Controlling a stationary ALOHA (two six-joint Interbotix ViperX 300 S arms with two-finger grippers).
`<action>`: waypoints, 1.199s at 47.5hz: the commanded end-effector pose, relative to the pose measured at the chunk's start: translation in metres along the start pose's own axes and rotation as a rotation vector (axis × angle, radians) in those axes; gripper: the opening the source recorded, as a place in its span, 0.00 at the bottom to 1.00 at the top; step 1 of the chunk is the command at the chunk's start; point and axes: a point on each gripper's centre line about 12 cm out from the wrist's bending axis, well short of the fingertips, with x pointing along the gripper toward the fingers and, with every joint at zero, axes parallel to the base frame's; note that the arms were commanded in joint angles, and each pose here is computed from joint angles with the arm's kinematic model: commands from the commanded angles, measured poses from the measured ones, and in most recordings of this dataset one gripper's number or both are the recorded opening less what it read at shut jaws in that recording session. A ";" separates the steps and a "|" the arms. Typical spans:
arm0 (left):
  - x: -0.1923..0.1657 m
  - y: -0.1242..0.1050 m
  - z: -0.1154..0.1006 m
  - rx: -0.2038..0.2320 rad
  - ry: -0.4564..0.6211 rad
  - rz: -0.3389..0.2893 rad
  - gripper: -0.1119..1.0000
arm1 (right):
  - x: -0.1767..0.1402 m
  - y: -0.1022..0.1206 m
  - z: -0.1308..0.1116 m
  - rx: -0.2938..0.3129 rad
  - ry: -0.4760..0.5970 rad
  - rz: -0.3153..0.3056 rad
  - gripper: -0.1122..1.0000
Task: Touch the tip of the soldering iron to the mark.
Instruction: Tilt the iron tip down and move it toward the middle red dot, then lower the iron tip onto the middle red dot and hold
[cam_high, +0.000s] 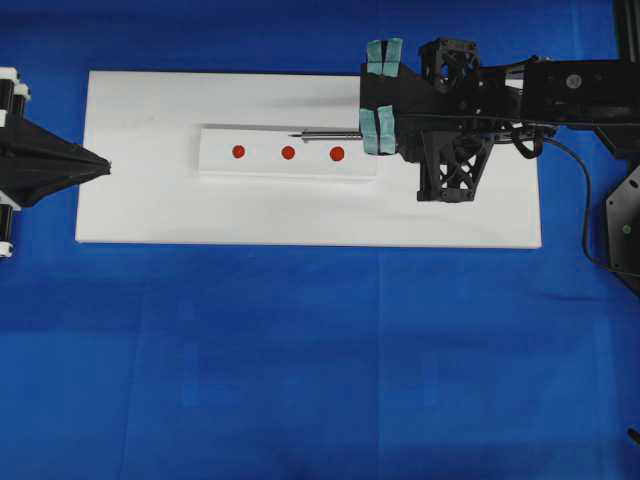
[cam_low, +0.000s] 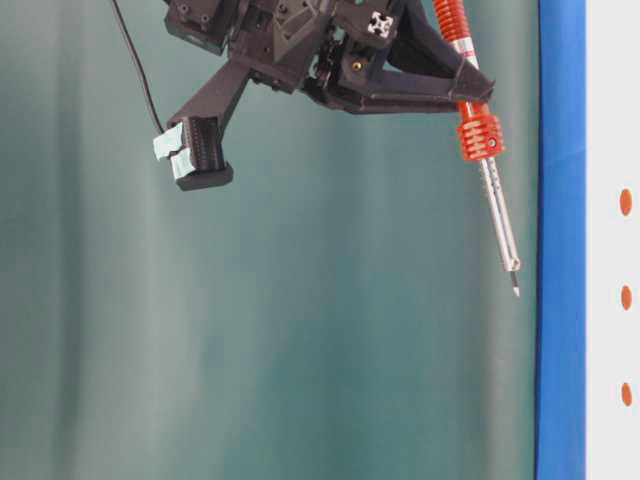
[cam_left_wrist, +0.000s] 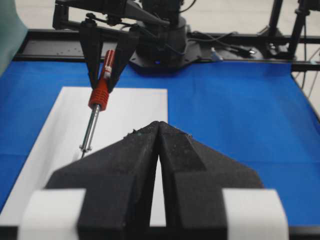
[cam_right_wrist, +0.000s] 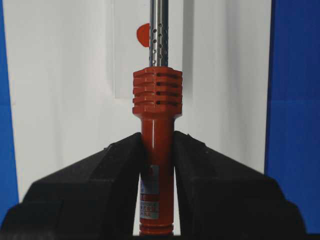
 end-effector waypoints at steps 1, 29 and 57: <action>0.001 0.000 0.005 0.002 -0.018 0.000 0.10 | -0.010 -0.001 0.011 0.006 -0.047 0.001 0.16; 0.002 0.000 0.005 0.000 -0.020 -0.002 0.10 | 0.015 0.002 0.037 0.002 -0.031 0.003 0.16; 0.001 0.000 0.004 0.000 -0.014 -0.002 0.10 | 0.077 0.009 0.056 -0.008 0.049 0.006 0.16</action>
